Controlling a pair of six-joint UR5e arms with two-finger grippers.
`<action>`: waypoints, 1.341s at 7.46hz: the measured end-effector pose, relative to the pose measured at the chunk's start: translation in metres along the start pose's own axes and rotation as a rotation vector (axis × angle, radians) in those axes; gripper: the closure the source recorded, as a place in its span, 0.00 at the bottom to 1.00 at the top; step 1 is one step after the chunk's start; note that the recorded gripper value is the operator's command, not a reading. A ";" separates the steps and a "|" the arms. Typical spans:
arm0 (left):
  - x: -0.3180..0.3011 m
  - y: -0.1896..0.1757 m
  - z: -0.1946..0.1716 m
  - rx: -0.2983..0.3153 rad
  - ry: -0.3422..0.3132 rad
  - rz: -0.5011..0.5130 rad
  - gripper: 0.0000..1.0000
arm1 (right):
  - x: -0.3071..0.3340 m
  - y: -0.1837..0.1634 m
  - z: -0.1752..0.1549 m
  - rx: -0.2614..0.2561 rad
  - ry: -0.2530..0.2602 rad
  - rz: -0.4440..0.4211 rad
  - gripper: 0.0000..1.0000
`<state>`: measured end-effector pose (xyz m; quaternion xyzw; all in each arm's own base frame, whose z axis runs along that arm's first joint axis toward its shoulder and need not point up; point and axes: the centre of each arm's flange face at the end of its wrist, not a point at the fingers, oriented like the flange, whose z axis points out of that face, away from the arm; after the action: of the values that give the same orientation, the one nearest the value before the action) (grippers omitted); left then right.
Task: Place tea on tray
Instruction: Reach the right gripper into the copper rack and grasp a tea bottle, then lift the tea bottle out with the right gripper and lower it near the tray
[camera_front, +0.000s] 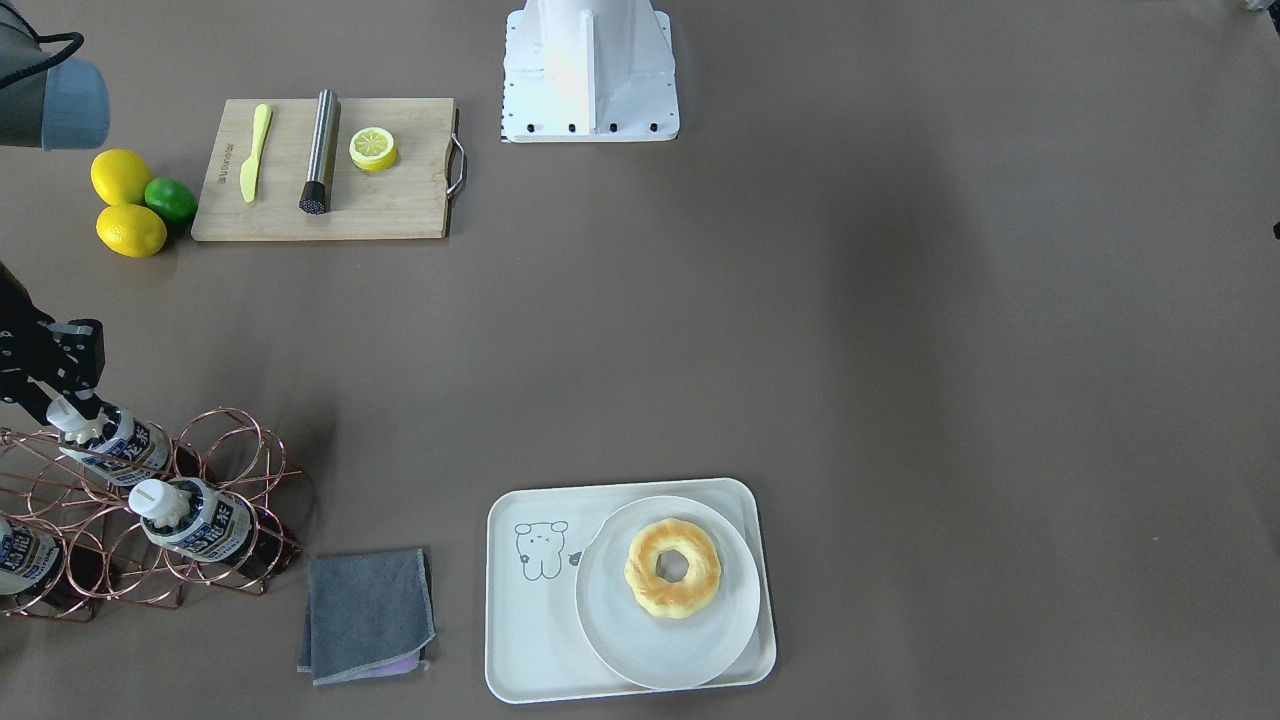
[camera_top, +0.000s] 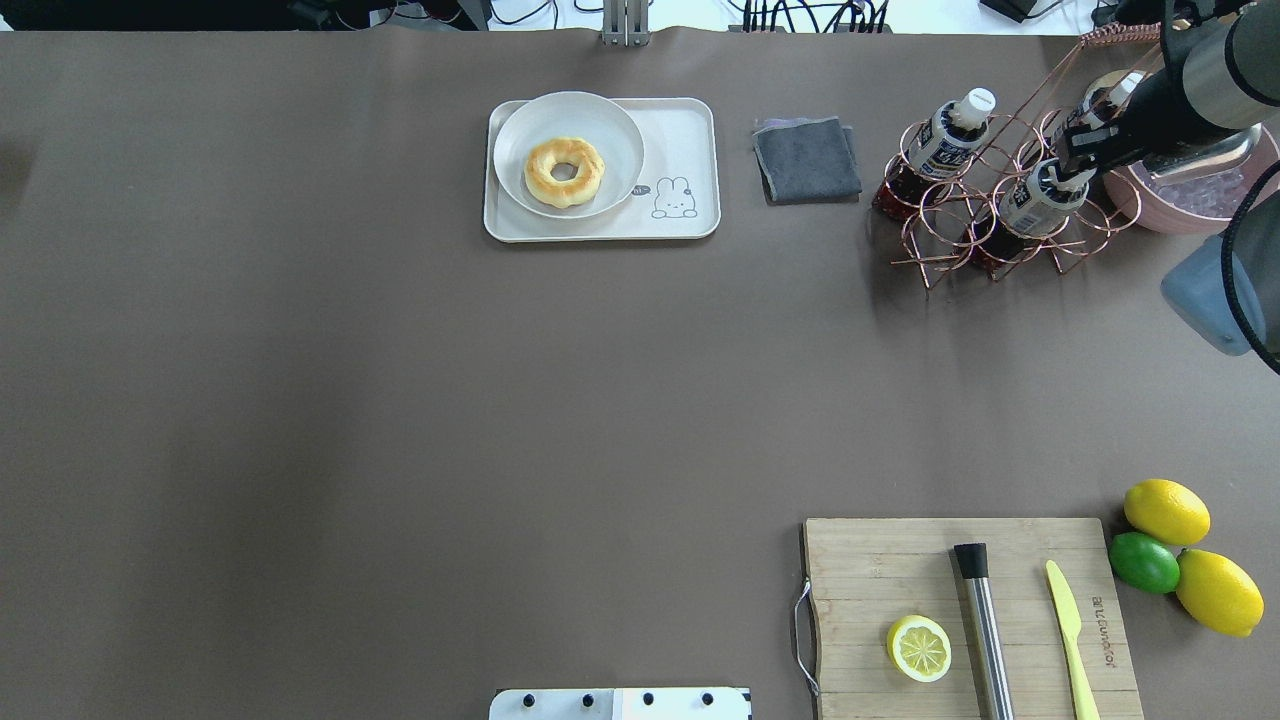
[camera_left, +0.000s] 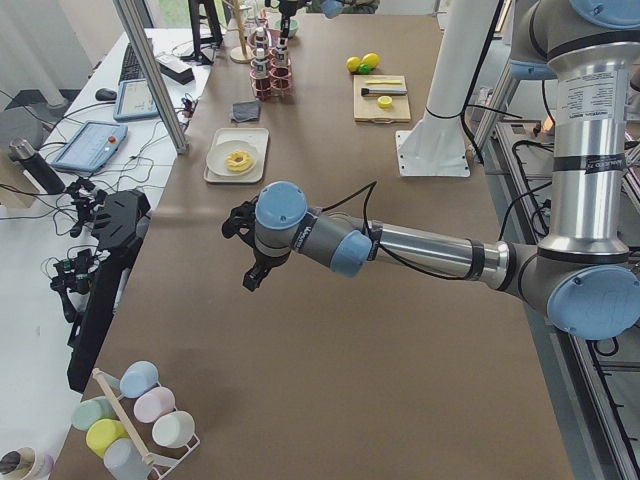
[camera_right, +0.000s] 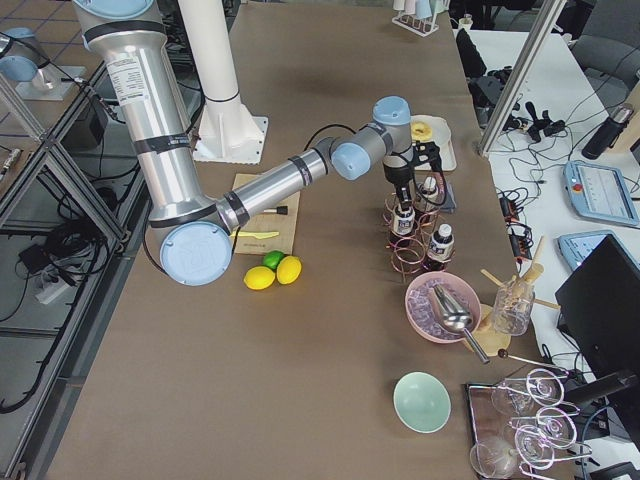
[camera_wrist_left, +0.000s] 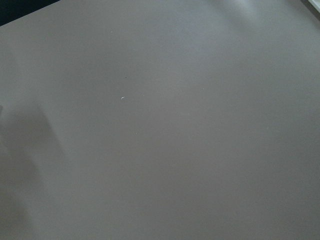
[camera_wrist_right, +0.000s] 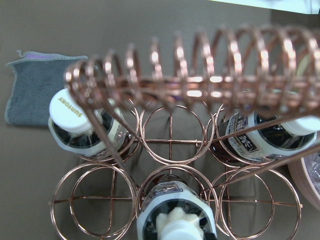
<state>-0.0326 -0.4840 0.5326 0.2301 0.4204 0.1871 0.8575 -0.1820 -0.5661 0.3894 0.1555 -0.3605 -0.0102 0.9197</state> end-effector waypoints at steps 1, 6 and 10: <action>0.000 0.000 0.000 0.001 0.002 0.001 0.02 | 0.001 -0.001 -0.005 0.005 -0.006 0.000 1.00; 0.002 0.015 0.002 0.013 0.018 0.010 0.02 | 0.031 -0.024 -0.082 0.014 -0.112 0.077 1.00; 0.001 0.028 0.004 0.012 0.018 0.008 0.02 | -0.073 -0.036 -0.187 -0.077 -0.141 0.138 1.00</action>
<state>-0.0327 -0.4616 0.5493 0.2350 0.4284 0.1900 0.8515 -0.1077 -0.5387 0.2013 0.0939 -0.4335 0.0286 0.8958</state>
